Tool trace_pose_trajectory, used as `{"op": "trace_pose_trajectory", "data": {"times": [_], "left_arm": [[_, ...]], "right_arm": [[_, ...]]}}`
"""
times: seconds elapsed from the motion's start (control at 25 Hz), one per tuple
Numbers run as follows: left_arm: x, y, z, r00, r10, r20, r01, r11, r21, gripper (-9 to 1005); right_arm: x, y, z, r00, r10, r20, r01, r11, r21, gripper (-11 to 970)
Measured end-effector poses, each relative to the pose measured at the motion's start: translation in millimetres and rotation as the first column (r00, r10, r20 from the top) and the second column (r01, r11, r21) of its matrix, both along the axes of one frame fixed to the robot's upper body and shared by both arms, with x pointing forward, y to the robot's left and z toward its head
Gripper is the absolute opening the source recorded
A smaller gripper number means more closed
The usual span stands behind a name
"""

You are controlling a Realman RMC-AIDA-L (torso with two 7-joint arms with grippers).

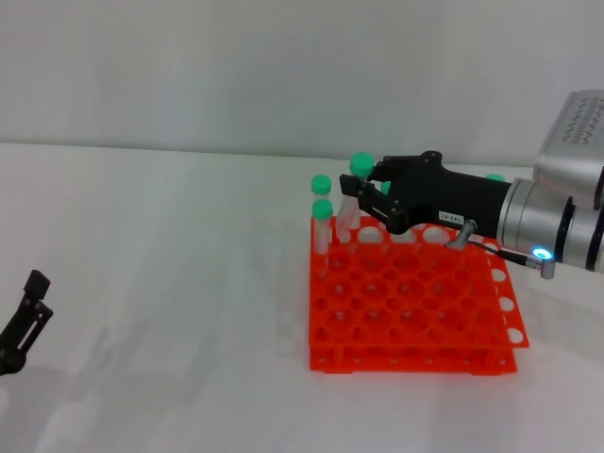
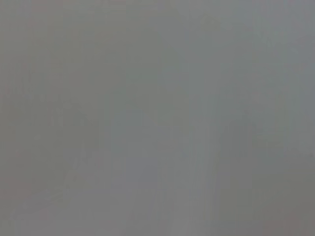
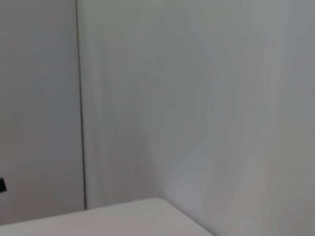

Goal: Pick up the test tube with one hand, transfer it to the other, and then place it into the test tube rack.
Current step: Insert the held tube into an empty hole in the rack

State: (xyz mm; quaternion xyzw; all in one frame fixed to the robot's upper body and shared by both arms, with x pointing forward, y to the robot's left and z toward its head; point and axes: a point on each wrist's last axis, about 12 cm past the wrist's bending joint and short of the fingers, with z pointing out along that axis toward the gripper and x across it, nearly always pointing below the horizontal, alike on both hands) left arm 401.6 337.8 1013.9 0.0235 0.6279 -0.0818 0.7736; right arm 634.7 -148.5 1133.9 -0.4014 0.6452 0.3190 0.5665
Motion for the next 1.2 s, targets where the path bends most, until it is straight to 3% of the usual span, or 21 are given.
{"op": "trace_pose_trajectory", "data": {"times": [1.2], "left_arm": [[7.6, -4.1, 1.4, 0.999, -0.038, 0.001, 0.038, 0.999, 0.009, 893]], "right_arm": [[3.0, 1.5, -13.3, 0.998, -0.049, -0.033, 0.045, 0.994, -0.097, 205]]}}
